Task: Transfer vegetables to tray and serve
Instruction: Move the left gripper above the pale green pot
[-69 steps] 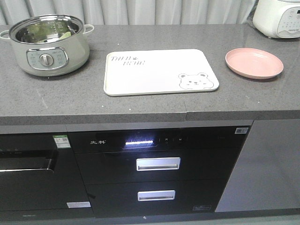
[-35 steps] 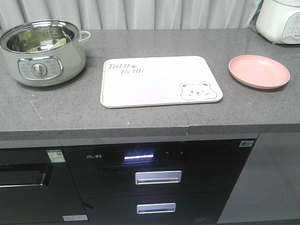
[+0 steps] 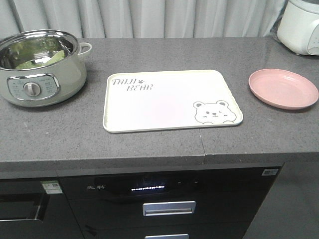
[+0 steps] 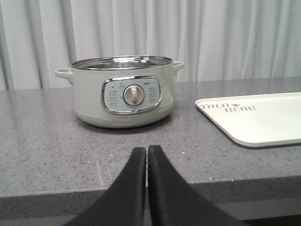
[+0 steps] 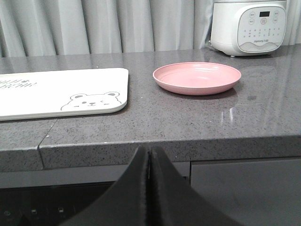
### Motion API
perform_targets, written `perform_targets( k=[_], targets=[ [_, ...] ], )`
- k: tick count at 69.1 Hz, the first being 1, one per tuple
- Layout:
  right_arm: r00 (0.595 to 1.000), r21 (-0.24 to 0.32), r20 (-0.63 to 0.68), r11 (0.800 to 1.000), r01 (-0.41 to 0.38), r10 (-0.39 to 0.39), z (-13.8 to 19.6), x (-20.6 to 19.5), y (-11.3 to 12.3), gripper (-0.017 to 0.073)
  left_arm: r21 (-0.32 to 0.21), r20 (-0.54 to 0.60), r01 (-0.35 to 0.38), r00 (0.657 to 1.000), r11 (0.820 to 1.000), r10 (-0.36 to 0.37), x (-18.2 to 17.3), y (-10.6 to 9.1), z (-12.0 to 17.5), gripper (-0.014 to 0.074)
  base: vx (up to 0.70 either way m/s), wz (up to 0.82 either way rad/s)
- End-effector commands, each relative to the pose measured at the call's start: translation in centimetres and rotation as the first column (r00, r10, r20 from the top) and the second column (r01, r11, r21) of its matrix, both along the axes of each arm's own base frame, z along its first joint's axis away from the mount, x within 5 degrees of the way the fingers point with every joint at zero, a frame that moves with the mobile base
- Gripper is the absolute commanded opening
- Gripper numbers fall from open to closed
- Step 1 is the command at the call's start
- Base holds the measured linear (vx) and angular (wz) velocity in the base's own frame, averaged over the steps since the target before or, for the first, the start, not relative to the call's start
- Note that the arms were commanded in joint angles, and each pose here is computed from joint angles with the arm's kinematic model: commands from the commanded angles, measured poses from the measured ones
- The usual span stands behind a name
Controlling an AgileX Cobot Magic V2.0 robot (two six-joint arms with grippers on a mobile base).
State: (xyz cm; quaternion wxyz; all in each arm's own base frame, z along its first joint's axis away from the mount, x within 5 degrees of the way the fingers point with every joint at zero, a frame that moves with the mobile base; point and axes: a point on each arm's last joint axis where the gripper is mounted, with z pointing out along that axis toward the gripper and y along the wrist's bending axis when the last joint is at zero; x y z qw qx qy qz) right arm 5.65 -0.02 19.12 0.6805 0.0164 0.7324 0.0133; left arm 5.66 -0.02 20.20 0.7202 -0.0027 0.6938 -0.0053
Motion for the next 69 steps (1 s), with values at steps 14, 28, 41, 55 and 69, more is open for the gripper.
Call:
perform_targets(
  k=[14, 28, 41, 55, 69],
  targets=[
    [0.998, -0.009, 0.070, 1.000, -0.001, 0.002, 0.23, 0.03, 0.01, -0.0008, -0.012, 0.062, 0.003, 0.998, 1.000, -0.003, -0.04, -0.01, -0.16, -0.0006, 0.12, 0.01],
    [0.998, -0.009, 0.070, 1.000, -0.001, 0.002, 0.23, 0.03, 0.01, -0.0008, -0.012, 0.062, 0.003, 0.998, 1.000, -0.003, -0.04, -0.01, -0.16, -0.0006, 0.11, 0.01],
    [0.998, -0.009, 0.070, 1.000, -0.001, 0.002, 0.23, 0.03, 0.01, -0.0008, -0.012, 0.062, 0.003, 0.998, 1.000, -0.003, -0.04, -0.01, -0.16, -0.0006, 0.10, 0.01],
    [0.998, -0.009, 0.070, 1.000, -0.001, 0.002, 0.23, 0.03, 0.01, -0.0008, -0.012, 0.062, 0.003, 0.998, 1.000, -0.003, -0.04, -0.01, -0.16, -0.0006, 0.08, 0.01],
    [0.998, -0.009, 0.070, 1.000, -0.001, 0.002, 0.23, 0.03, 0.01, -0.0008, -0.012, 0.062, 0.003, 0.998, 1.000, -0.003, -0.04, -0.01, -0.16, -0.0006, 0.07, 0.00]
  ],
)
